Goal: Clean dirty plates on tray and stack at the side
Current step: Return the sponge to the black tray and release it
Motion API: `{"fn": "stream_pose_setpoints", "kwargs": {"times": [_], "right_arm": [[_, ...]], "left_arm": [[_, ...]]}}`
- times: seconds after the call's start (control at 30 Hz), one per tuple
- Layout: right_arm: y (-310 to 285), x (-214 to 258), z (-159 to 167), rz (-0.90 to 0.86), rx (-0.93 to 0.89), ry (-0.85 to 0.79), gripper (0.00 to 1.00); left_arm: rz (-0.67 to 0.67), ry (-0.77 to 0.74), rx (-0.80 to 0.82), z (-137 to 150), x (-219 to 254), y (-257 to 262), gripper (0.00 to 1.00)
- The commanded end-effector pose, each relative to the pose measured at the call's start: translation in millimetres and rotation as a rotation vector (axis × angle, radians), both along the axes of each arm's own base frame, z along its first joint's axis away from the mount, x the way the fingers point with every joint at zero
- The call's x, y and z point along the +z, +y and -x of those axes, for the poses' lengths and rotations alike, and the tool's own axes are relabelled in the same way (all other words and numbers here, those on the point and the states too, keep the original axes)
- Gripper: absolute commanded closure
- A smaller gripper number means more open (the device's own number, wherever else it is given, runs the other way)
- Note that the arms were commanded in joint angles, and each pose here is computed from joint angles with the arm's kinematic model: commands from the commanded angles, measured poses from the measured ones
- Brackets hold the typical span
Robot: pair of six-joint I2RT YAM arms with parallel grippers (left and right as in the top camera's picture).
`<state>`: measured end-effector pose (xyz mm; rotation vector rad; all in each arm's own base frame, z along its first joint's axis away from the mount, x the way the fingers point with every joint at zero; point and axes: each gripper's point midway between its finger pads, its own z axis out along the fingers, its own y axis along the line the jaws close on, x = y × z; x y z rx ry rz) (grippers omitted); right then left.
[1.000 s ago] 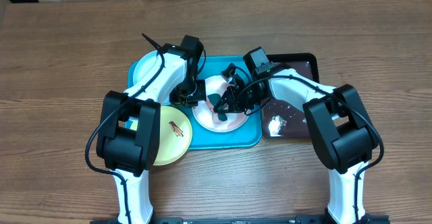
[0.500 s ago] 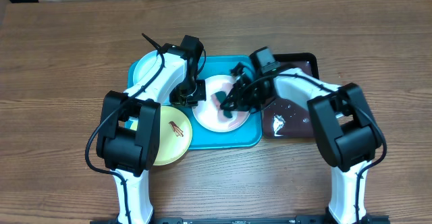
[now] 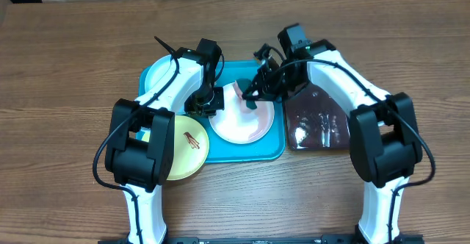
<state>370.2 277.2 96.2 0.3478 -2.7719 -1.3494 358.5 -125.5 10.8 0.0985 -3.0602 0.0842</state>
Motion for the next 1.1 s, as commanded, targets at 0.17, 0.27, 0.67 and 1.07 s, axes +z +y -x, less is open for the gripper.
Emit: {"fn": "stream_pose_setpoints", "kwargs": {"times": [0.17,0.27,0.67,1.07], "right_arm": [[-104,23,-31,0.311,-0.188,-0.098,0.96],[-150,6,-27,0.496,-0.246,-0.057,0.96],[-204,-30,-7,0.824,-0.242,-0.032,0.96],[-178,-34,-16,0.679,-0.249,-0.055,0.7]], "left_arm": [[-0.013,0.017,-0.009,5,-6,1,0.89],[-0.012,0.016,-0.009,4,-6,1,0.89],[-0.01,0.01,-0.005,3,-6,0,0.89],[-0.009,0.009,-0.004,3,-6,0,0.88]]}}
